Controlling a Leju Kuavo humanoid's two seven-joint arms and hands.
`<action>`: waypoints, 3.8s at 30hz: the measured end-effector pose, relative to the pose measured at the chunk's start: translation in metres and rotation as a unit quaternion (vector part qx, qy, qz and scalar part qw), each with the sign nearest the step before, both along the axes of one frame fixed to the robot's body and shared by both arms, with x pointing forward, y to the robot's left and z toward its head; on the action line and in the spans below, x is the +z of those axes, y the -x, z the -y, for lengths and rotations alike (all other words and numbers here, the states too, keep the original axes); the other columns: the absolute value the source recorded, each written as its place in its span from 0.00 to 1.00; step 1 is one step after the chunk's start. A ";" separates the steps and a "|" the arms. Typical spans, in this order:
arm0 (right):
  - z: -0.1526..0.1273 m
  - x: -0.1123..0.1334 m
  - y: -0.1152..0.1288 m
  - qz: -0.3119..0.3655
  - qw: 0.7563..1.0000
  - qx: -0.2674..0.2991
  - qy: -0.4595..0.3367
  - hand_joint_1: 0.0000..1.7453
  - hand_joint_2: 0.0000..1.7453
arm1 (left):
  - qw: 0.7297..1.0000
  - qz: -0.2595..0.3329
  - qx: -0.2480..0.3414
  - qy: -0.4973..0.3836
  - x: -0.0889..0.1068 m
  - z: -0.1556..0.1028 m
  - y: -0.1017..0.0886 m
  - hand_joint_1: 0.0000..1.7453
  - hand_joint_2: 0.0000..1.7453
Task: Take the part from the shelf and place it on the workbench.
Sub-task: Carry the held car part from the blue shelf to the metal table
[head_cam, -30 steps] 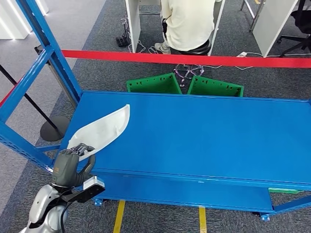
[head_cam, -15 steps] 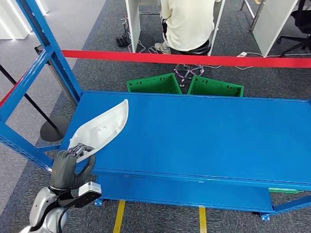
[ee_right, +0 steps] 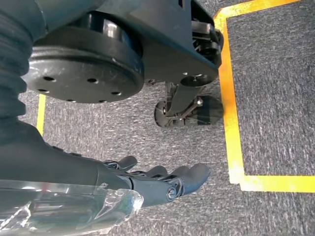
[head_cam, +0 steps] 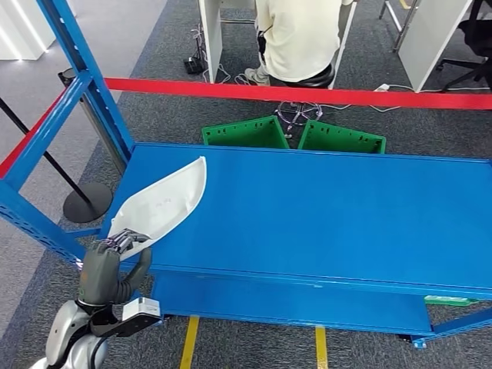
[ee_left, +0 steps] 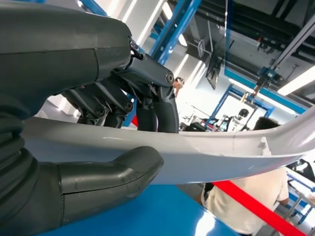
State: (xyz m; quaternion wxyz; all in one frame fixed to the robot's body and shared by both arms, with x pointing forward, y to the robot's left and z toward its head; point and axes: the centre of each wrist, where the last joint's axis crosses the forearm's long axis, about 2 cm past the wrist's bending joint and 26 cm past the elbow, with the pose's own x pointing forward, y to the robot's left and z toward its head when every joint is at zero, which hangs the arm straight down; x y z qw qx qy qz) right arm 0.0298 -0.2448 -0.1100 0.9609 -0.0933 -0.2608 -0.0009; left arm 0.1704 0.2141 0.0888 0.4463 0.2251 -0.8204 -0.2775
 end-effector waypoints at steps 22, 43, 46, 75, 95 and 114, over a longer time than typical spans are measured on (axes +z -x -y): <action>-0.002 0.000 -0.002 0.022 1.000 0.001 -0.006 0.00 1.00 | 1.000 0.001 -0.003 -0.003 0.000 0.004 0.010 1.00 1.00; 0.001 0.000 -0.003 0.038 0.998 -0.031 -0.024 0.00 1.00 | 1.000 0.007 -0.006 0.002 0.001 0.008 0.012 1.00 1.00; 0.001 0.000 -0.001 0.037 0.998 -0.042 -0.025 0.00 1.00 | 1.000 0.010 -0.007 0.005 0.002 0.011 0.012 1.00 1.00; 0.014 -0.001 0.004 0.038 0.992 -0.121 0.005 0.00 1.00 | 0.997 0.044 -0.036 0.043 0.014 0.046 -0.022 1.00 1.00; -0.004 0.000 0.011 0.029 0.987 -0.160 -0.014 0.00 1.00 | 0.995 0.035 -0.068 0.057 0.014 0.055 -0.035 1.00 1.00; -0.016 0.001 0.014 0.012 0.986 -0.162 -0.025 0.00 1.00 | 0.993 -0.011 -0.088 0.072 0.002 0.059 -0.040 1.00 1.00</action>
